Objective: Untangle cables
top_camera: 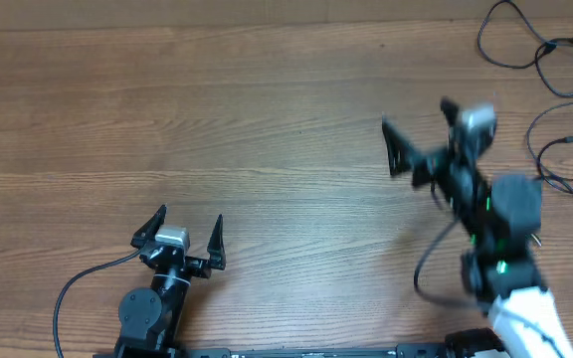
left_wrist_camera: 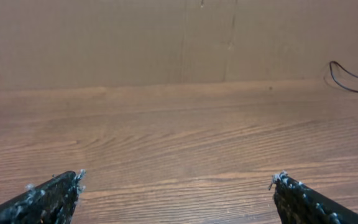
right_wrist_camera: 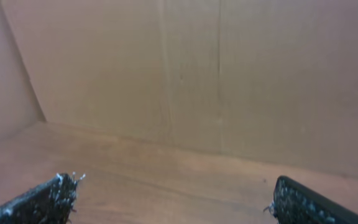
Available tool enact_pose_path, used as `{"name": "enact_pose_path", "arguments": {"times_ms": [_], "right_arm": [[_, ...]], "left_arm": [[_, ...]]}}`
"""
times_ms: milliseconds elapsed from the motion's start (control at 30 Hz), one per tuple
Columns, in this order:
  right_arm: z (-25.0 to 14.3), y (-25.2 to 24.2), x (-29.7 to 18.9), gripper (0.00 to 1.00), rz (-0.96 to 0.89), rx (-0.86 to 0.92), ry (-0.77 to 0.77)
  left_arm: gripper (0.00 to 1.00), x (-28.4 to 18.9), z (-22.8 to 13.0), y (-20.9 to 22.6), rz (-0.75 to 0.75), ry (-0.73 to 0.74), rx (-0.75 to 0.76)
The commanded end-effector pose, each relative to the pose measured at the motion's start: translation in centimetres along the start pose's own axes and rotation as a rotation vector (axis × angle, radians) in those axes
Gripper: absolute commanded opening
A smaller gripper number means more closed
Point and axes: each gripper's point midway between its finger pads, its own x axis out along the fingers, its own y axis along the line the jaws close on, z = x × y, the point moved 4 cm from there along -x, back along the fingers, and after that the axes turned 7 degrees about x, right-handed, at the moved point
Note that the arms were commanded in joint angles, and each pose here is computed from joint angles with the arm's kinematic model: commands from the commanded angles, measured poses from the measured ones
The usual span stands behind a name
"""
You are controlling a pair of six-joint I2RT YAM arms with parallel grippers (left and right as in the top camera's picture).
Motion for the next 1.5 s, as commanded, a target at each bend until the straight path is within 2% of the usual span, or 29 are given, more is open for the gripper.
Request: {"name": "enact_pose_path", "arguments": {"times_ms": [0,200,400,833,967,1333,1467], "right_arm": [[-2.6,-0.5,-3.1,1.0,-0.04,-0.017,-0.078],[-6.3,-1.4,-6.3,1.0,-0.078,-0.025,-0.118],[-9.6,-2.6,-7.8,1.0,-0.143,0.003,0.009],[-12.7,-3.7,-9.9,1.0,-0.207,-0.006,0.09],[-13.2,-3.7,-10.2,1.0,-0.215,-0.023,0.114],[-10.8,-3.1,-10.7,1.0,-0.202,-0.202,0.002],[-10.9,-3.1,-10.8,1.0,-0.206,-0.21,0.005]], "left_arm": [[1.0,0.0,0.0,0.2,0.013,-0.004,0.019],[1.0,0.0,0.0,0.2,0.013,-0.004,0.019],[1.0,0.0,0.0,0.2,0.013,-0.004,0.019],[1.0,0.0,0.0,0.2,0.013,-0.004,0.019],[1.0,0.0,0.0,0.2,0.013,-0.004,0.019],[0.99,0.0,0.0,0.2,0.013,-0.004,0.019],[0.99,0.0,0.0,0.2,0.013,-0.004,0.019]]}}
